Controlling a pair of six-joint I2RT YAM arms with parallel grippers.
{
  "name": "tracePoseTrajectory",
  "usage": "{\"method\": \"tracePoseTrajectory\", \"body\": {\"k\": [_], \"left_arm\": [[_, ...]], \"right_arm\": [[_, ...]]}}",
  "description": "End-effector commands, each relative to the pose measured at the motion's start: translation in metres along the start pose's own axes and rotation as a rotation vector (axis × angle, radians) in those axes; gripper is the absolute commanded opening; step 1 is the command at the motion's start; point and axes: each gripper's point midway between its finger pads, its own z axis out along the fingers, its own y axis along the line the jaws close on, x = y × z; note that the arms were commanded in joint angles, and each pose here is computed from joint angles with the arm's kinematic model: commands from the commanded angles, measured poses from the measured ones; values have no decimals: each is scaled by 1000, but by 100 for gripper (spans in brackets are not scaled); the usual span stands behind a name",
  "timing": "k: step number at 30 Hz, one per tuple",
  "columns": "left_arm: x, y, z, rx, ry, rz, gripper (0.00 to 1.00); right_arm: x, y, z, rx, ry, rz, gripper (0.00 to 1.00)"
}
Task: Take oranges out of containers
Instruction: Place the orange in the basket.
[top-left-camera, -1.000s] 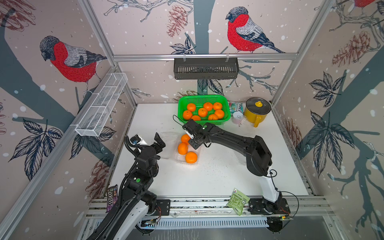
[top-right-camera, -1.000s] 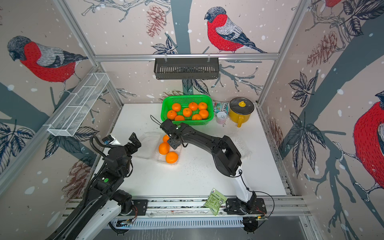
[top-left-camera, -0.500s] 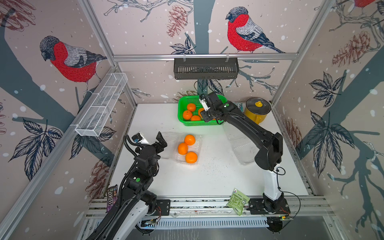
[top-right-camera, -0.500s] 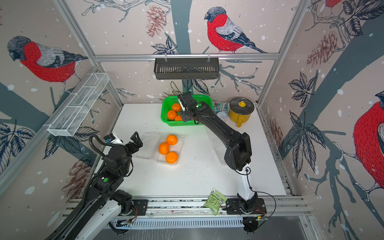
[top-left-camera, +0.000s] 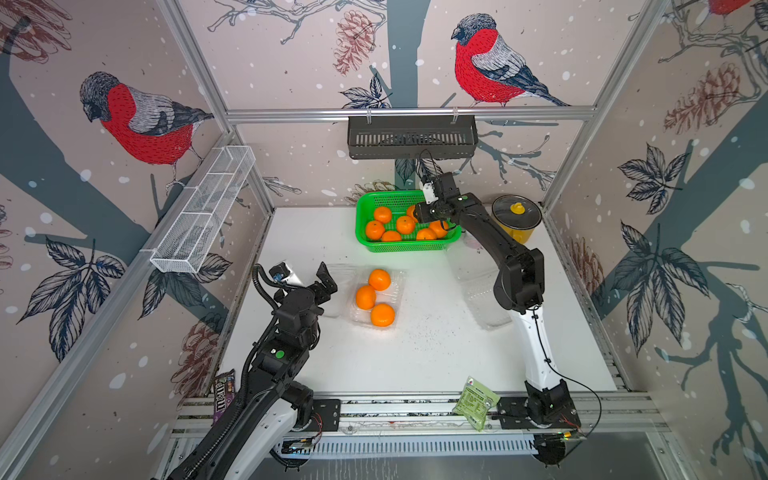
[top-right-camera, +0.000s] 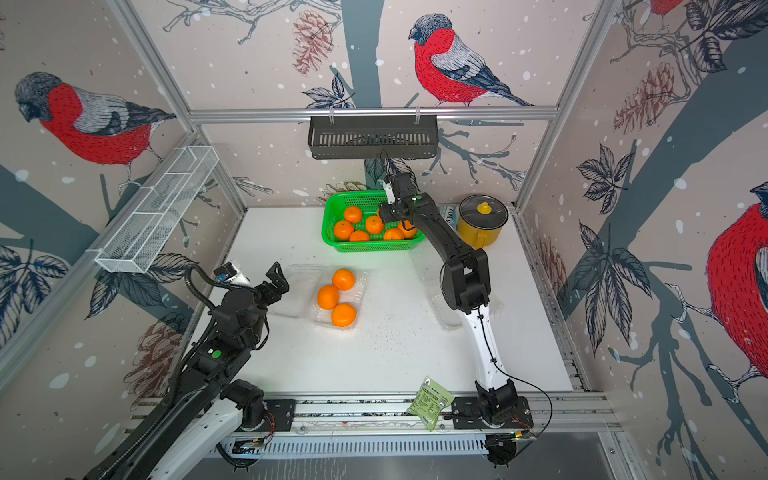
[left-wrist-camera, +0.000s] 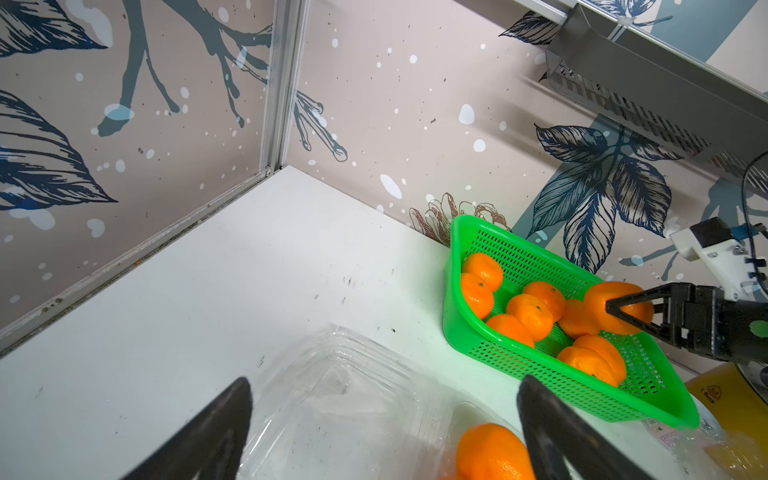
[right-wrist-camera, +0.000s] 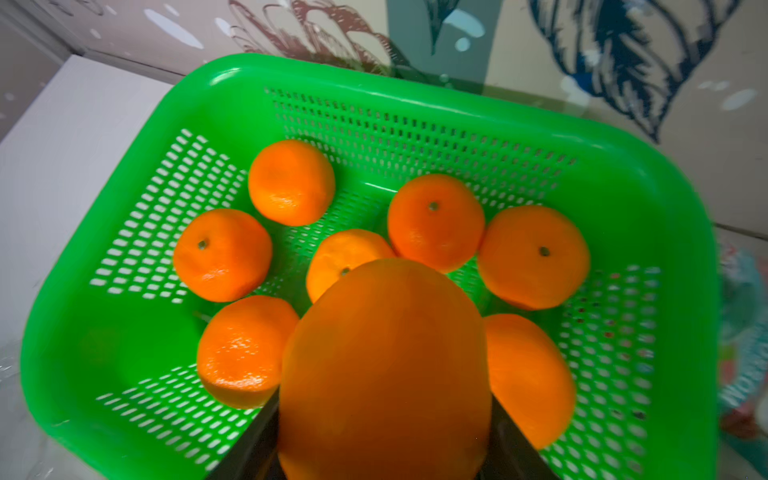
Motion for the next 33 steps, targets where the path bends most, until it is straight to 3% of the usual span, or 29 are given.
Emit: {"method": "tracePoseTrajectory", "body": {"k": [1,12,20,25,33], "left_arm": [[-10,-7,2,20,-35,-15,98],[-7,-8,4,26,-24,-27,98],[-11,-19,-2,101,-38,-88,98],[-10,-23,-2,126,-32,-75,98],[-8,-29,-1,150,-15,-66,97]], "right_arm": [[2,28,8,-116,-7,31,49],[33,34,23,-125,66,98,53],[39,26,24,-88,88,106,77],[30,24,16,-67,78,92,85],[11,54,-32,-41,44,19,86]]}}
